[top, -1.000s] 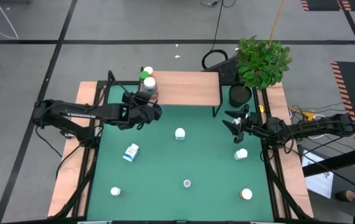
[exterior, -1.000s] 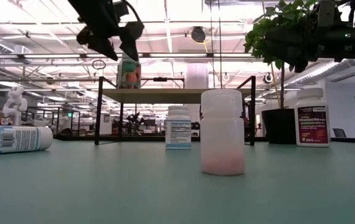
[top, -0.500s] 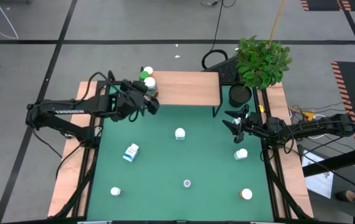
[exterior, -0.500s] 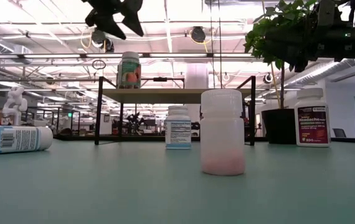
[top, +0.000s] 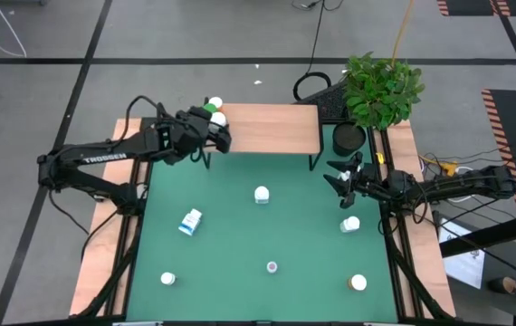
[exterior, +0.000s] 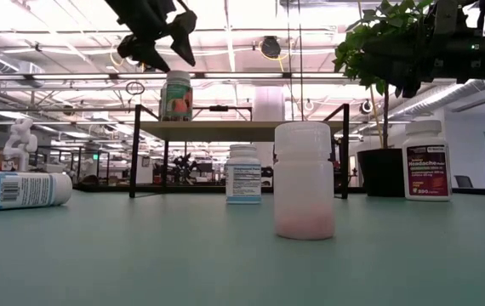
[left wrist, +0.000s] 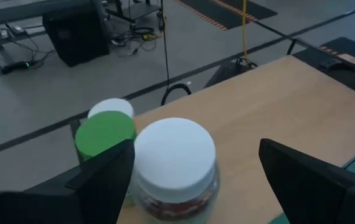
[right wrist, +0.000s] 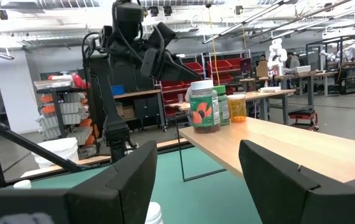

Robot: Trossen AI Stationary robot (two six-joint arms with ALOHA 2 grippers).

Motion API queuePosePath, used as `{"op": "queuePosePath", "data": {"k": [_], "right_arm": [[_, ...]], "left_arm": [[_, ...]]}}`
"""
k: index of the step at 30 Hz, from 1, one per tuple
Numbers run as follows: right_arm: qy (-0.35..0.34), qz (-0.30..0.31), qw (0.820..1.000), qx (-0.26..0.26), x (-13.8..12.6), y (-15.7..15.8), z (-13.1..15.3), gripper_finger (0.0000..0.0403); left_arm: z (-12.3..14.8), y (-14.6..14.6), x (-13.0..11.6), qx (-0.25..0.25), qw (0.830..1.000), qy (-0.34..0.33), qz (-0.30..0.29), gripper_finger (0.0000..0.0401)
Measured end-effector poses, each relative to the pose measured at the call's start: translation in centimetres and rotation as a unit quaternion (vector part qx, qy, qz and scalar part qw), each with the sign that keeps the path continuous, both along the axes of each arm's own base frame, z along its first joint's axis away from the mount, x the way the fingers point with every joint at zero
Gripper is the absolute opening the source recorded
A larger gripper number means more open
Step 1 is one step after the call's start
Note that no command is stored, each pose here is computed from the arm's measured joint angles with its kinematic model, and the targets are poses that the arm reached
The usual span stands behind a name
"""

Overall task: Pick and place medicine bottles onto shelf by color
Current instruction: Put the dark green bottle on the shelf

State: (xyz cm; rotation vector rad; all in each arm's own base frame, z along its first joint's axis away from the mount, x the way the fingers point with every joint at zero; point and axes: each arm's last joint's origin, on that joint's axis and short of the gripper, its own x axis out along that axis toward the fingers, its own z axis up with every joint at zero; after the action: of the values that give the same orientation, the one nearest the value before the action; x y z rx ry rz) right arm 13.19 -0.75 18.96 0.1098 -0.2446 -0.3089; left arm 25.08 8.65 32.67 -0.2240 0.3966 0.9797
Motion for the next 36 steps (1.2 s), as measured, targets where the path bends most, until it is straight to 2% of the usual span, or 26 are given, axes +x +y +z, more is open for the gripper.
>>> {"op": "queuePosePath", "data": {"k": [8,18,36], "right_arm": [[-0.001,0.000,1.000,-0.001,0.0,0.0,0.0,0.0224],[-0.001,-0.001,1.000,-0.002,0.0,0.0,0.0,0.0224],[-0.001,0.000,1.000,-0.002,0.0,0.0,0.0,0.0224]], "left_arm": [[-1.0,0.3,1.2,0.008,1.000,0.015,0.010,0.0346],[-1.1,0.5,1.2,0.020,0.999,0.017,0.031,0.0346],[-0.1,0.2,1.6,0.058,0.997,0.050,-0.005,0.0346]]}}
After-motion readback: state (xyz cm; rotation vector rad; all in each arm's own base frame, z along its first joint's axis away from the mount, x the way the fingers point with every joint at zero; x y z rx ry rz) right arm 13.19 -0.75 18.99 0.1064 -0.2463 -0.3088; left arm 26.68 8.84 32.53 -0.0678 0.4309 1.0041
